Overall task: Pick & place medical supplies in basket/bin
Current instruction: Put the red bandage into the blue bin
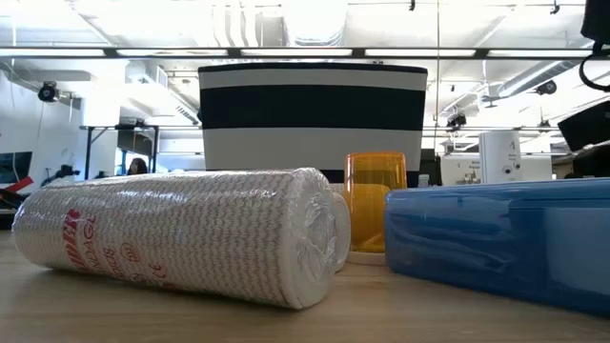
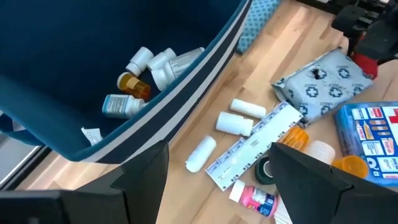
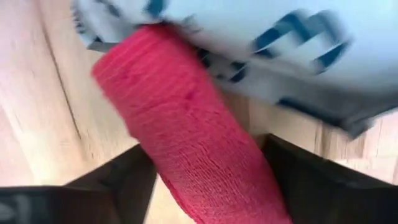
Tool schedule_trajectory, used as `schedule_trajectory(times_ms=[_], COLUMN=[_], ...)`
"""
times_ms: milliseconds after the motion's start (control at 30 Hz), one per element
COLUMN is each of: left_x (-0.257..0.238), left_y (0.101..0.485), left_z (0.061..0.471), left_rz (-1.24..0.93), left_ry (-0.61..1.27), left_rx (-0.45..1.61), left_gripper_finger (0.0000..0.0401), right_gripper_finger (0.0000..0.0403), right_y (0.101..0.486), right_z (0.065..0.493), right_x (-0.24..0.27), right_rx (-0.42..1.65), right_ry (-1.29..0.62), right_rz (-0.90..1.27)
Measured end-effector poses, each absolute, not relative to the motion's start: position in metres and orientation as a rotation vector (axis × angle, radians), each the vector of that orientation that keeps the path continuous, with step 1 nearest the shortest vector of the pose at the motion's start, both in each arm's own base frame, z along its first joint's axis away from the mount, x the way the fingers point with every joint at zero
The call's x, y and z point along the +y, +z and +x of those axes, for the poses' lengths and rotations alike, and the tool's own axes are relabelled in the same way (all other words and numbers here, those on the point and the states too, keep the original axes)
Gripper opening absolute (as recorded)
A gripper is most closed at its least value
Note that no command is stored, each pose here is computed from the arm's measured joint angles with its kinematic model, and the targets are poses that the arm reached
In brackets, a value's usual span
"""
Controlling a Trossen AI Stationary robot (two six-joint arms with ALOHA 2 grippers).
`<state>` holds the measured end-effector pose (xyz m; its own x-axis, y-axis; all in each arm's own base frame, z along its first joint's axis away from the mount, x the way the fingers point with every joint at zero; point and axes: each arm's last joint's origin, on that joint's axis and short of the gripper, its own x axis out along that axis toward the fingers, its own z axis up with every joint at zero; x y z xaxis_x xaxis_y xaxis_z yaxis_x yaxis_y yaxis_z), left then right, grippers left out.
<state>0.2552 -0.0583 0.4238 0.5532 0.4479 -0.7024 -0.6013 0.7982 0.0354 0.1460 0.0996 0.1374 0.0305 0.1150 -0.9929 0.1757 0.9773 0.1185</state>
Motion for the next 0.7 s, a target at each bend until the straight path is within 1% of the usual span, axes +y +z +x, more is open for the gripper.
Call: schedule_trajectory(times_ms=[167, 233, 333, 400, 467, 600, 700], left_x=[-0.064, -0.068, -0.074, -0.078, -0.083, -0.095, -0.104], left_y=[0.423, 0.423, 0.420, 0.418, 0.413, 0.399, 0.387], left_z=[0.253, 0.252, 0.247, 0.243, 0.239, 0.231, 0.224], left_rz=[-0.230, -0.227, -0.220, -0.214, -0.204, -0.167, -0.153], left_ry=[0.597, 0.581, 0.579, 0.589, 0.602, 0.621, 0.615], left_rx=[0.776, 0.791, 0.819, 0.837, 0.860, 0.901, 0.923], left_gripper_finger=[0.0255, 0.0255, 0.0255, 0.0255, 0.0255, 0.0255, 0.0255], right_gripper_finger=[0.0177, 0.0152, 0.0126, 0.0115, 0.0109, 0.0106, 0.0106], right_y=[0.146, 0.153, 0.177, 0.198, 0.220, 0.268, 0.311], right_z=[0.151, 0.156, 0.166, 0.174, 0.179, 0.188, 0.202], right_x=[0.107, 0.112, 0.120, 0.123, 0.123, 0.109, 0.090], right_rx=[1.578, 1.579, 1.503, 1.410, 1.296, 1.027, 0.755], right_ry=[0.048, 0.091, 0.142, 0.141, 0.096, -0.064, -0.189], right_rz=[0.324, 0.361, 0.414, 0.440, 0.459, 0.491, 0.523])
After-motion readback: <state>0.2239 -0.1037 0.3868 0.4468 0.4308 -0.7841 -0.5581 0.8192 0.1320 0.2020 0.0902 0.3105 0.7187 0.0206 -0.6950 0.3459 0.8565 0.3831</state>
